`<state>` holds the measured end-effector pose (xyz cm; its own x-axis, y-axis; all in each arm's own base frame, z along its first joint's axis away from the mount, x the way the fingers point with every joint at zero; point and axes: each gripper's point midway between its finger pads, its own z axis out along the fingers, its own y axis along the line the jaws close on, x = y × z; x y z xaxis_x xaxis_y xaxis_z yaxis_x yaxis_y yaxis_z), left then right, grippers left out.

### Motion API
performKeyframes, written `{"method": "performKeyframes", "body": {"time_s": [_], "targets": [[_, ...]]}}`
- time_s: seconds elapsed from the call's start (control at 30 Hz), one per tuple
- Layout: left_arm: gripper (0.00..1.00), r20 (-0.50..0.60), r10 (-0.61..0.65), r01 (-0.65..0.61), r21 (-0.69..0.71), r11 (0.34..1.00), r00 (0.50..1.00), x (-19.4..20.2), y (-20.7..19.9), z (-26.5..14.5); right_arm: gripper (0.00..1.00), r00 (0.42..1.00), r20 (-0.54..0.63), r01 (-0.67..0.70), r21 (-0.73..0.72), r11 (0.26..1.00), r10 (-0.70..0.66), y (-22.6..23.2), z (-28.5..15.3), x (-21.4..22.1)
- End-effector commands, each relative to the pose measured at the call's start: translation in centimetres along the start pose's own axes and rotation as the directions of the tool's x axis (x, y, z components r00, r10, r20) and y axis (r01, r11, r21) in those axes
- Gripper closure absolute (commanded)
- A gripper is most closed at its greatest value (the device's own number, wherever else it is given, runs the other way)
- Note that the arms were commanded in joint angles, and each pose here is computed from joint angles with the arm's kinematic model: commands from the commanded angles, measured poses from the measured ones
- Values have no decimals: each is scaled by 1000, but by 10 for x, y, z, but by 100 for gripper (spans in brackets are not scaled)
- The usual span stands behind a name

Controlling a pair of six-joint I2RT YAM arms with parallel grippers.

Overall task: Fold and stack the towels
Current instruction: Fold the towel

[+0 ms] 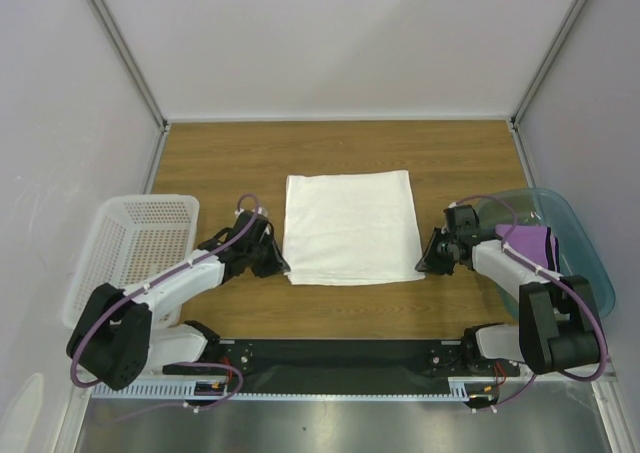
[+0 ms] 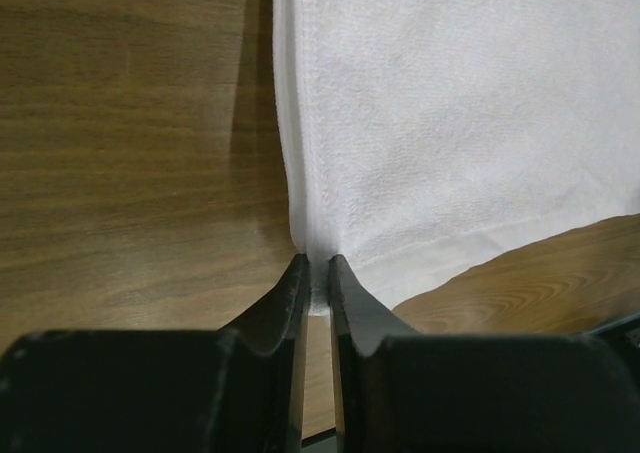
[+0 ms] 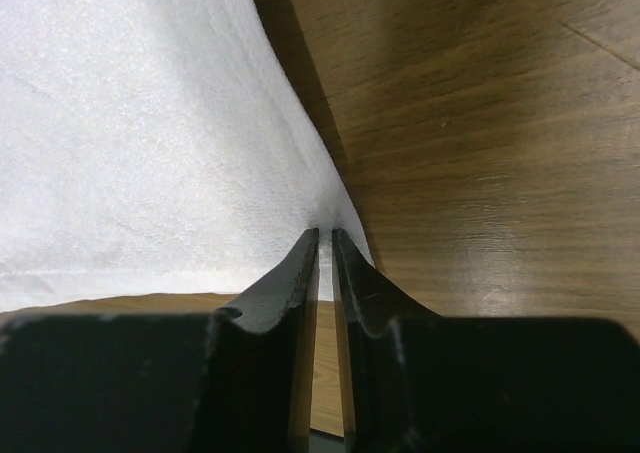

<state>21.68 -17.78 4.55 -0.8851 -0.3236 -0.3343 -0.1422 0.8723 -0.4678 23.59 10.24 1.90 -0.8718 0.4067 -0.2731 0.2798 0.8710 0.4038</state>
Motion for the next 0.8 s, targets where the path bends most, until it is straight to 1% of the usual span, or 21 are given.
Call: {"method": "performKeyframes", "body": {"time_s": [0.0,0.1,0.13,0.2,0.23,0.33,0.4,0.43,0.5,0.57,0.67,0.77], "targets": [[85,8,17,-17,-35,999,1000,-3,3,-2,84,1000,-13,10,19,1000,-10,-5,5,4],[82,-3,16,-16,-28,999,1000,-2,0,0,85,1000,-19,12,22,1000,-12,-5,6,5],[78,-10,19,-19,-15,1000,1000,0,-3,-1,84,1000,-21,13,24,1000,-12,-6,6,6],[73,-1,33,-33,22,999,999,-1,-11,-2,85,1000,-20,12,23,1000,-11,-6,7,6],[65,8,42,-43,51,998,999,-1,-17,-3,84,1000,-19,12,21,1000,-11,-5,7,6],[52,17,52,-53,69,996,998,0,-20,-6,85,1000,-24,15,25,1000,-15,-6,7,7],[53,18,46,-47,69,997,999,3,-18,-6,85,1000,-27,16,29,999,-15,-7,8,8],[57,20,41,-42,67,997,999,3,-17,-6,85,999,-29,16,29,999,-15,-8,8,8],[61,22,30,-31,66,997,999,6,-14,-4,85,999,-36,16,27,999,-15,-8,9,10],[63,18,23,-24,57,998,1000,8,-11,-2,85,999,-39,17,25,1000,-16,-7,9,10],[62,8,3,-3,30,1000,1000,11,-4,2,85,999,-36,23,24,999,-22,-7,9,10],[57,-3,-32,32,-4,999,999,17,5,4,85,999,-37,24,25,999,-23,-7,8,9]]}}
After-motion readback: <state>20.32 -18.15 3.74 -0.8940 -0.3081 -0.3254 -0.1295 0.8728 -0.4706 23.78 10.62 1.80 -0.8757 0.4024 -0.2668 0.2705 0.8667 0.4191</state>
